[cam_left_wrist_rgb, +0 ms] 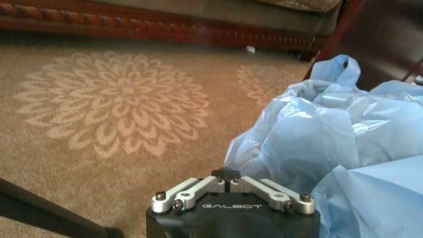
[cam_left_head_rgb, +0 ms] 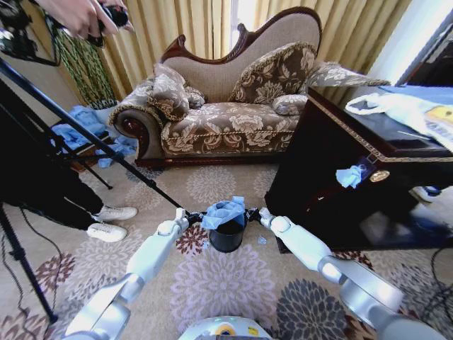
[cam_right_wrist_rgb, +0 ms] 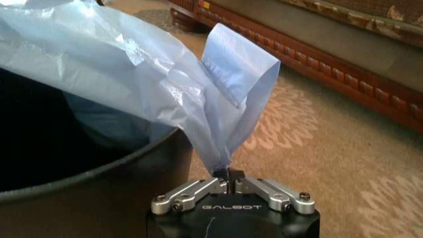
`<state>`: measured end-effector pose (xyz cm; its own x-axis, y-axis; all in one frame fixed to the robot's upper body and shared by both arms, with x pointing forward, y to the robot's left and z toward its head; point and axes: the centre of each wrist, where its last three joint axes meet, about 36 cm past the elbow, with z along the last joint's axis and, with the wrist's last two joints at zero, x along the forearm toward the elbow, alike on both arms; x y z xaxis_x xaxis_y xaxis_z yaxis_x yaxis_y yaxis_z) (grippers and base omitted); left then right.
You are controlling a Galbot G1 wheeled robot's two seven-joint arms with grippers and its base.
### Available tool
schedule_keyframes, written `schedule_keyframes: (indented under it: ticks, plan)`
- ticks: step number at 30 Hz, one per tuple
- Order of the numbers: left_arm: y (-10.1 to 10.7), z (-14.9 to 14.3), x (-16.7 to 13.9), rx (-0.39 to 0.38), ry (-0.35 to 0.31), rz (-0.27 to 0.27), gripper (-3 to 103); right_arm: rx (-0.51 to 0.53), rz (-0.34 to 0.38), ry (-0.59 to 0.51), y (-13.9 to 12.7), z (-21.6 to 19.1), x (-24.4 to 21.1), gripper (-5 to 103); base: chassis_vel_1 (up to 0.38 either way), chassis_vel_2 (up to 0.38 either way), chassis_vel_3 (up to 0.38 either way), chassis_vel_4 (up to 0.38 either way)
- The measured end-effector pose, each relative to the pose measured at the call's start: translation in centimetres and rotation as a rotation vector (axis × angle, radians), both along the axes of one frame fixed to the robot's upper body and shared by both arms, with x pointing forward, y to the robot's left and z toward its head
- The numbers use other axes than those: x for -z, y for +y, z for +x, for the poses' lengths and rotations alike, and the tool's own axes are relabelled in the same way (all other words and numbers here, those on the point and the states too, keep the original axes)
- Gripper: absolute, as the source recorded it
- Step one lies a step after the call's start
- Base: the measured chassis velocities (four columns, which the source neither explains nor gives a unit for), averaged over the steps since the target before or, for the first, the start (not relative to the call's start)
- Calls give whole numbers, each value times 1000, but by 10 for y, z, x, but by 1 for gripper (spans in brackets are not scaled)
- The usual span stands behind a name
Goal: Place a garbage bag over the trash bin.
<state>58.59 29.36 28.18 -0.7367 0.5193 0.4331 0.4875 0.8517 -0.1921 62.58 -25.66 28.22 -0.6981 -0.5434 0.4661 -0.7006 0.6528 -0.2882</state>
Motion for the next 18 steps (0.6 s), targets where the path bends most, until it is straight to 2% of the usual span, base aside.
schedule_keyframes:
  ticks: [18]
  plan:
    - [11,-13,6,31,12,-6,0,16,-24,-8,-3,-4,6,0,0,0,0,0]
